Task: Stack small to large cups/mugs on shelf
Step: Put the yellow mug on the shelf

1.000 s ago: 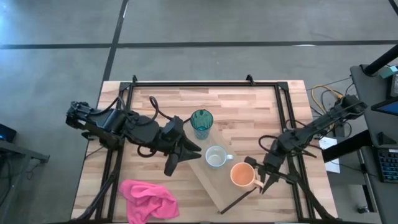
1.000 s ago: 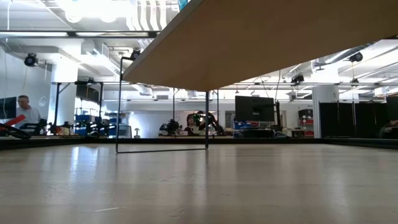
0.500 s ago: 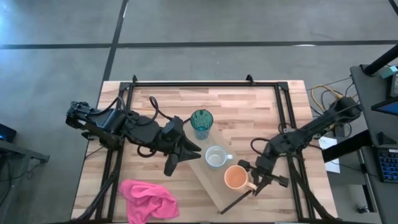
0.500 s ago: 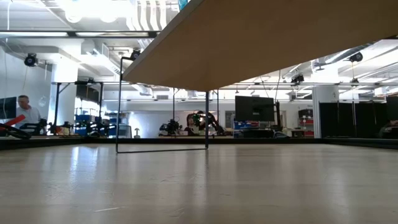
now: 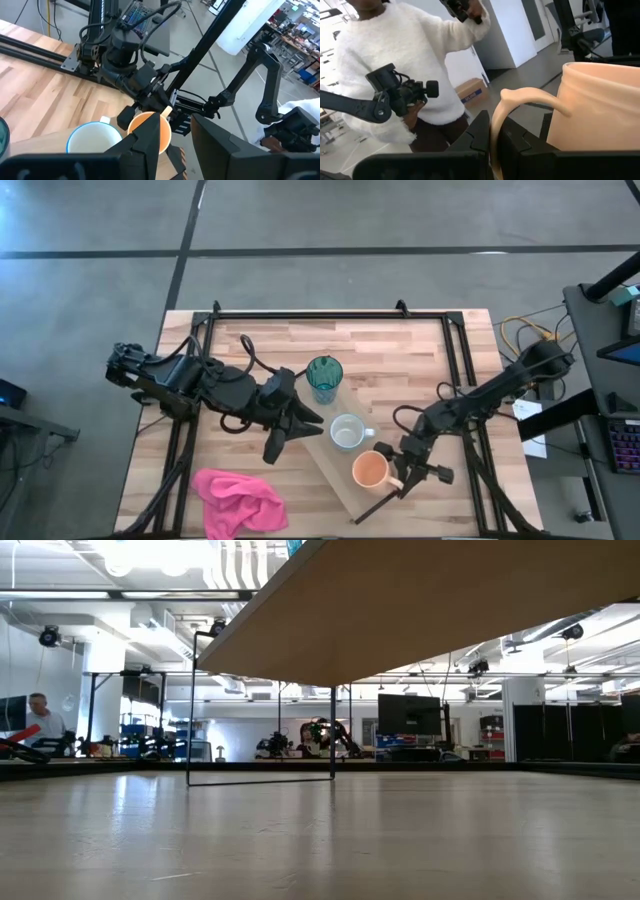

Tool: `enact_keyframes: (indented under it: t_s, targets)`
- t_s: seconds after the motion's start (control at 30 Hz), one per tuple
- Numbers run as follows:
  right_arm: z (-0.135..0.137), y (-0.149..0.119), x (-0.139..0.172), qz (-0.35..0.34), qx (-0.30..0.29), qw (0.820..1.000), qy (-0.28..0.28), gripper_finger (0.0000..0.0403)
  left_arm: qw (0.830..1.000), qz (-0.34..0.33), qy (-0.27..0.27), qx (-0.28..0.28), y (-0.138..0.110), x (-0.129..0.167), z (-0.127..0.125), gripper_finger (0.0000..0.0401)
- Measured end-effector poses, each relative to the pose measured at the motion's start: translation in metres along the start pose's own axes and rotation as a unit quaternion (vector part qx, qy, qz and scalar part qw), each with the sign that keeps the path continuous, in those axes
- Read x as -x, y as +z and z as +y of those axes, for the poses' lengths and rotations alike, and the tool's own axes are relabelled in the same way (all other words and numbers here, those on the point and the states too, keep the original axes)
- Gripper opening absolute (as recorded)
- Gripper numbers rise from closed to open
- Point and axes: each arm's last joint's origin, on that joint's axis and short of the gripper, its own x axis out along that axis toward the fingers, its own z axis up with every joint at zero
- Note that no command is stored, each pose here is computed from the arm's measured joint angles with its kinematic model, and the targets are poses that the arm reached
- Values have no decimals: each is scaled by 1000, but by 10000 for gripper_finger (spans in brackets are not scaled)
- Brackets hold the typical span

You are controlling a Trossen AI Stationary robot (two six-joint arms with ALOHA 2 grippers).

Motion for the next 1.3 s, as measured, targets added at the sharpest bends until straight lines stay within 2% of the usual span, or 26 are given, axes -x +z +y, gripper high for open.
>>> enact_keyframes:
  t_s: [0.57, 0.7, 1.03, 1.3]
  targets:
    - [-5, -7, -2, 21, -44, 999, -12, 13, 1000, 9, -3, -12, -1, 0, 0, 96]
    - [-7, -7, -2, 12, -45, 998, -37, 14, 1000, 11, -2, -13, -2, 0, 1, 96]
    - [-8, -8, -2, 9, -77, 996, -51, 15, 1000, 12, -2, -14, -2, 0, 1, 96]
    - [-11, -14, -1, 23, -98, 993, -66, 74, 1000, 11, -2, -14, -2, 0, 1, 96]
